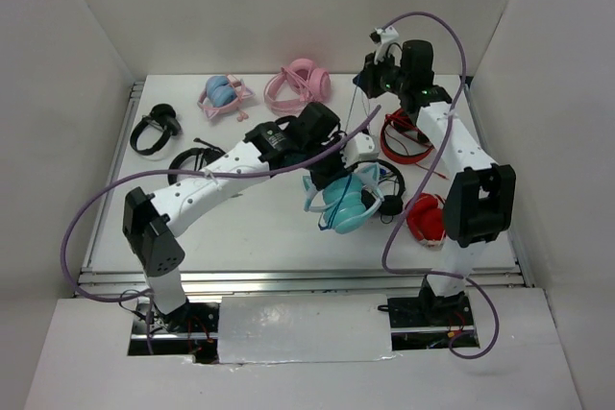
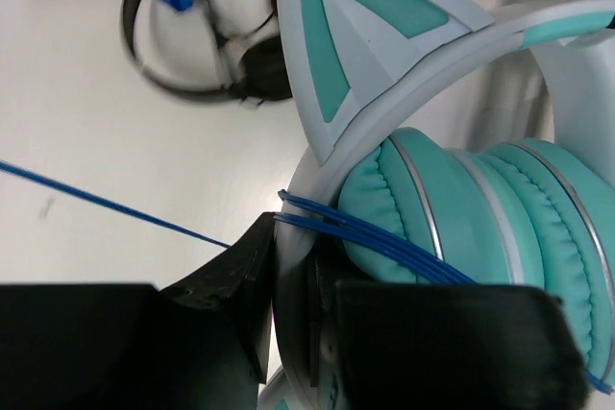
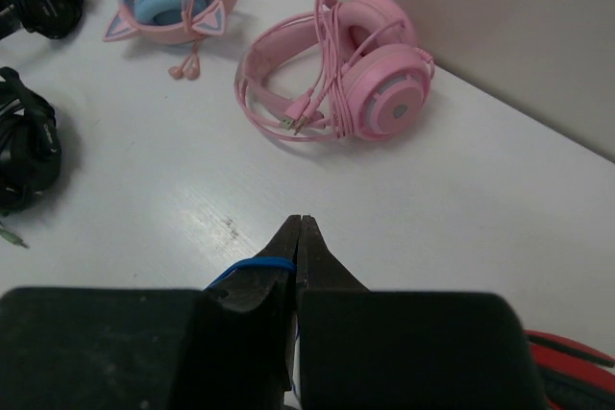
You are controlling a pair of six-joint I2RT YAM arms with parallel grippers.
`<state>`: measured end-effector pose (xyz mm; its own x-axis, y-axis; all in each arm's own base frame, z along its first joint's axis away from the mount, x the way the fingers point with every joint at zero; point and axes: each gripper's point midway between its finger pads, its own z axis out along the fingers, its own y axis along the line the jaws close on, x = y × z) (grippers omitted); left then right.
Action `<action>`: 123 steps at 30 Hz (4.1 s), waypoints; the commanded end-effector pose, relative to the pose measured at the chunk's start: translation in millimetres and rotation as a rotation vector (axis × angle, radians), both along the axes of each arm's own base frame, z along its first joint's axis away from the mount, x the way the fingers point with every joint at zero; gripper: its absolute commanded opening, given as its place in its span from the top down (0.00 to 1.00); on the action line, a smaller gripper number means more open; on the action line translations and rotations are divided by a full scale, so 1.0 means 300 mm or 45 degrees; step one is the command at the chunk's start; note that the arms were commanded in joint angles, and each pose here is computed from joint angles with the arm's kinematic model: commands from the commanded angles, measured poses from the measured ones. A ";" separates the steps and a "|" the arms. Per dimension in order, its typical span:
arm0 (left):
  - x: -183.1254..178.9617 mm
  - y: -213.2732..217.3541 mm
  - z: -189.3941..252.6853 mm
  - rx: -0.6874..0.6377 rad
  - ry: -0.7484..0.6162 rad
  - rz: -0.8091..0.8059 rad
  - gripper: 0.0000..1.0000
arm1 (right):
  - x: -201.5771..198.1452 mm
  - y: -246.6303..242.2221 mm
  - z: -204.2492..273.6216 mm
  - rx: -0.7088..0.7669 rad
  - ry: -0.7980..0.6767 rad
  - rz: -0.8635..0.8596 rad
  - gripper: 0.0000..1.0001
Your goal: Wrap the headphones
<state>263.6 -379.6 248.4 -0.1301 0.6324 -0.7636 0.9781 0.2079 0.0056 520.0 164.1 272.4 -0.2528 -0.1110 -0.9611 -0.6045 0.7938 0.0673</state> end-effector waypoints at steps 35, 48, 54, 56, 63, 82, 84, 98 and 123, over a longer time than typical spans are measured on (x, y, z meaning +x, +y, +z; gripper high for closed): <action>0.660 0.630 0.066 -0.130 -0.042 1.488 1.00 | -0.770 -0.020 0.544 0.174 -0.527 -0.124 1.00; 0.632 0.734 0.515 -0.475 -0.197 1.507 1.00 | -0.708 0.213 0.099 0.182 -0.096 -0.045 1.00; 0.541 0.685 0.620 -0.600 -0.160 1.332 1.00 | -0.627 0.336 -0.048 0.123 0.033 -0.020 0.96; 0.514 0.667 0.650 -0.627 -0.154 1.273 1.00 | -0.619 0.363 -0.079 0.112 0.060 -0.014 0.89; 0.400 0.588 0.734 -0.714 -0.091 1.026 1.00 | -0.559 0.465 -0.222 0.074 0.048 0.099 0.60; 0.235 0.609 0.880 -0.798 -0.147 0.862 1.00 | -0.591 0.741 -0.350 0.260 0.134 0.457 0.38; 0.233 0.633 0.890 -0.803 -0.151 0.874 1.00 | -0.591 0.691 -0.349 0.252 0.109 0.381 0.31; 0.229 0.670 0.889 -0.862 -0.105 0.820 1.00 | -0.580 0.313 -0.267 0.367 0.035 -0.026 0.00; 0.290 0.762 0.892 -0.896 -0.072 0.897 1.00 | -0.923 0.836 -0.426 0.346 0.110 0.855 0.11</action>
